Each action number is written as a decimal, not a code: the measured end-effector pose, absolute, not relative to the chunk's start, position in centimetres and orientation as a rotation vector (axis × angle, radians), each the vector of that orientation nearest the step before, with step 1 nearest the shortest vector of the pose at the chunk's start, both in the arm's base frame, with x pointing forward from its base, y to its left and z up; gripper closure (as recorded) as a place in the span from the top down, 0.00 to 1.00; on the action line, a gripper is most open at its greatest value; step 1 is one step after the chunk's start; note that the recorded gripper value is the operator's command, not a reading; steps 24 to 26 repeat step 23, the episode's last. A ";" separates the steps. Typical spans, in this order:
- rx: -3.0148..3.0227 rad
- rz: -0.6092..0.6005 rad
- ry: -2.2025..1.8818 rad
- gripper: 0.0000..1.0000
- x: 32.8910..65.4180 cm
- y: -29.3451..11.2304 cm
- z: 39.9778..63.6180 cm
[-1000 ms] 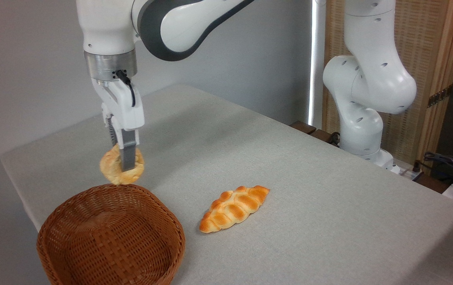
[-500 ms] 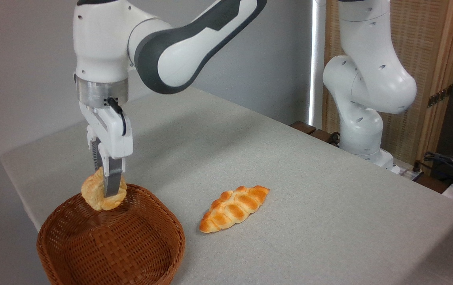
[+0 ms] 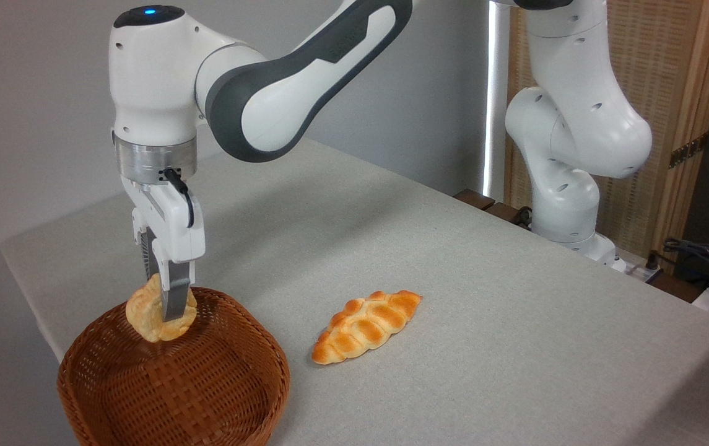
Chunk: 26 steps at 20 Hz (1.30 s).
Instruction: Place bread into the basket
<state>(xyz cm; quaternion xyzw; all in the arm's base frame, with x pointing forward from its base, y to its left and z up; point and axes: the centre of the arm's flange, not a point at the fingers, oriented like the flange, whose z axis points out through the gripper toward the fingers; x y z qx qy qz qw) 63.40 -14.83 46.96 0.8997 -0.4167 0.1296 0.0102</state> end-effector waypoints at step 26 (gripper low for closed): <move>2.881 0.147 -1.161 1.00 61.9 -8.9 48.3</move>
